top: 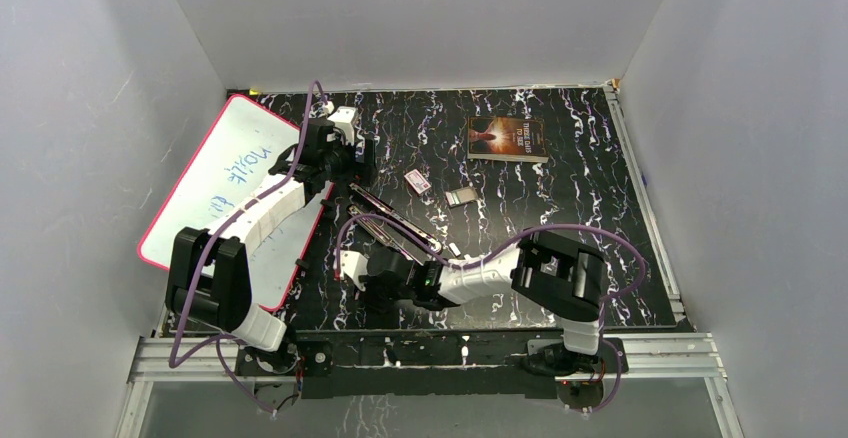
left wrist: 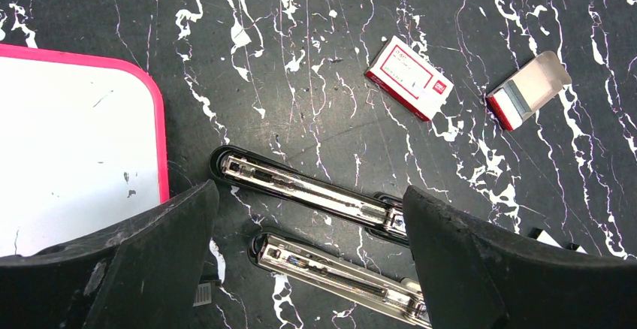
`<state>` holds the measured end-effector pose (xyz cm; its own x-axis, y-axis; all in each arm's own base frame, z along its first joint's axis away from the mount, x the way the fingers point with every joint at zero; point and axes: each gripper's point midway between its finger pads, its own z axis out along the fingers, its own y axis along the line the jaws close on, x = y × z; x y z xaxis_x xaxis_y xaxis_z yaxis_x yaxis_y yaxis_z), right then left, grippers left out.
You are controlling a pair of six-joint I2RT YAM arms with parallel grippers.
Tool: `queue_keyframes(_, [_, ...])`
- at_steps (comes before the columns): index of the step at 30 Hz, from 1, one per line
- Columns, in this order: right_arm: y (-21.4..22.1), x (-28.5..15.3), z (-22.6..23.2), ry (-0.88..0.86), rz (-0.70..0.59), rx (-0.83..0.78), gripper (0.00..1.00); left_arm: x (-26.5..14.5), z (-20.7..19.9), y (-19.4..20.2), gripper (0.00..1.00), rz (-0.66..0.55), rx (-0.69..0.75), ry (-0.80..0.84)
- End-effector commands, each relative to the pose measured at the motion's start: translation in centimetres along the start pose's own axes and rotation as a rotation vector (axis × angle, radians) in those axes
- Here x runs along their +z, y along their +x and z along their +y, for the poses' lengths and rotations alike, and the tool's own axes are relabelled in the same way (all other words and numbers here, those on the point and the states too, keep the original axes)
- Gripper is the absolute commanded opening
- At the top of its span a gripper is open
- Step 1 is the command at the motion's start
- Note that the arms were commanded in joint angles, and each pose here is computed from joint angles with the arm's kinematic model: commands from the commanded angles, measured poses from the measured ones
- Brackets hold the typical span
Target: Load the staples into the stapler
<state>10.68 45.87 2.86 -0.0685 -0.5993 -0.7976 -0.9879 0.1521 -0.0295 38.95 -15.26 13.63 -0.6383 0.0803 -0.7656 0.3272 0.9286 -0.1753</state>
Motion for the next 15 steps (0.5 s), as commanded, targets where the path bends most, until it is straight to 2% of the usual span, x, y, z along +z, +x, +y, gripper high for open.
queue_keyframes(1, [0.1,0.1,0.0,0.004,-0.012,0.004,0.44,-1.0,0.1,-0.6,0.92,-0.026,0.002,-0.006])
queue_keyframes(15, [5.2,-1.9,-0.3,-0.010,0.020,0.038,0.47,-1.0,0.1,-0.5,0.92,-0.021,0.003,-0.009])
